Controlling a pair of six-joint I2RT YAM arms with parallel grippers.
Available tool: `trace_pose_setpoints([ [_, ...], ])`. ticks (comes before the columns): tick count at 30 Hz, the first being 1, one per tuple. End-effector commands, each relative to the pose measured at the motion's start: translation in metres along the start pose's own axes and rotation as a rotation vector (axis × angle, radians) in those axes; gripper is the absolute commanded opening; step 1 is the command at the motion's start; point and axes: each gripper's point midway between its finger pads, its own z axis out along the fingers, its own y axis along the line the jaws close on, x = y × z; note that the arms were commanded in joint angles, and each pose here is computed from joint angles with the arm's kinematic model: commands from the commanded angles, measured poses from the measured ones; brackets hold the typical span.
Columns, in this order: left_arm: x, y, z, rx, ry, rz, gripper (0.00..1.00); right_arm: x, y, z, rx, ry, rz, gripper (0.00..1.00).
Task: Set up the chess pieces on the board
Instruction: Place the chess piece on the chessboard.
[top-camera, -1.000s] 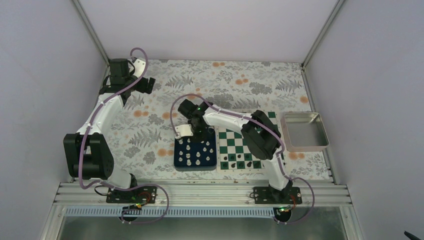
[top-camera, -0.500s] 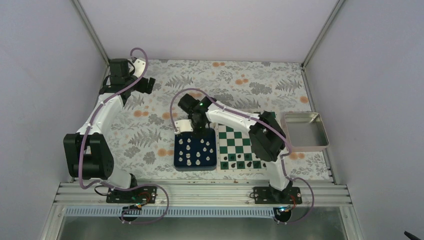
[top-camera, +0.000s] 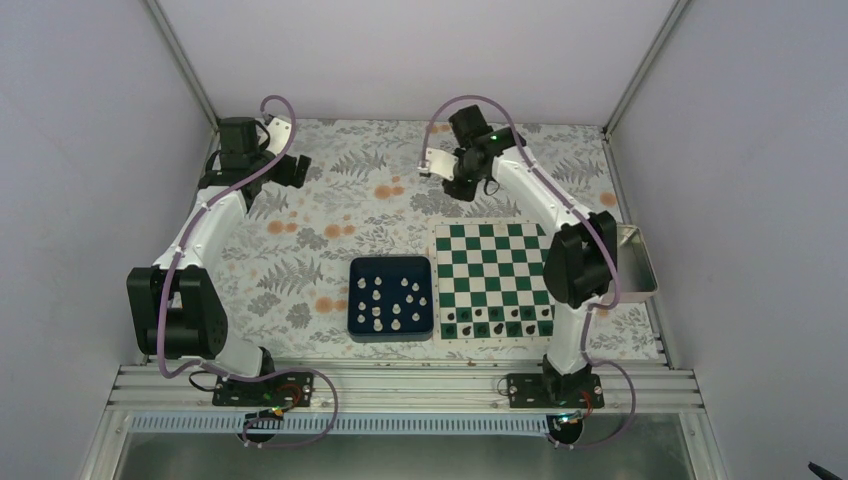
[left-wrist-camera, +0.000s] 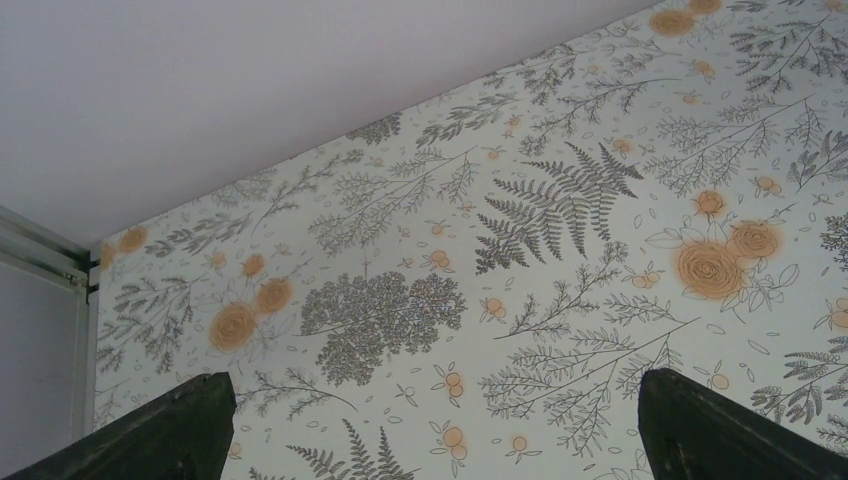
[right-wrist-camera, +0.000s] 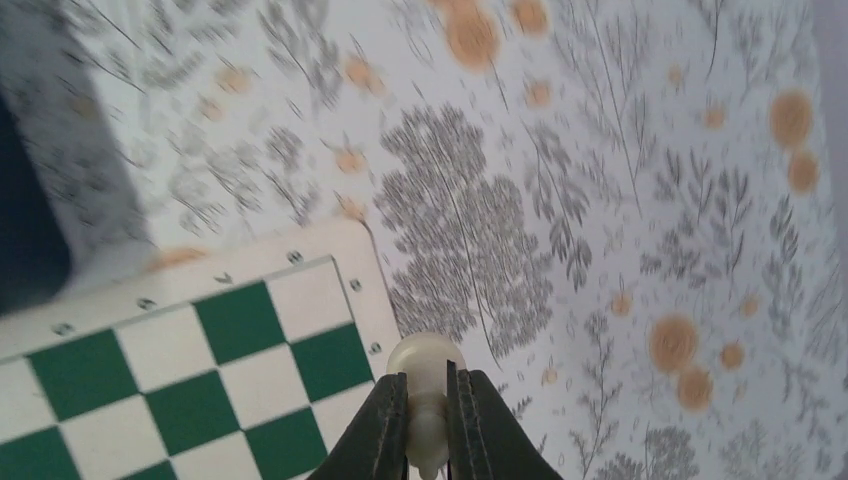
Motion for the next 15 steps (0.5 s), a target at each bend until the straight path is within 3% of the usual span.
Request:
trace_pose_setpoints([
  [1,-0.006,-0.001,-0.004,0.009,-0.028,0.012,1.0,0.027,-0.005,0.027,-0.053,0.045,0.025,0.05],
  [8,-0.007,-0.001,-0.004,0.009,-0.029,0.014,1.0,0.088,-0.011,0.062,-0.112,0.133,0.121,0.05],
  [15,-0.005,-0.002,-0.001,0.018,-0.022,0.01,1.0,0.118,0.009,0.078,-0.155,0.176,0.147,0.05],
])
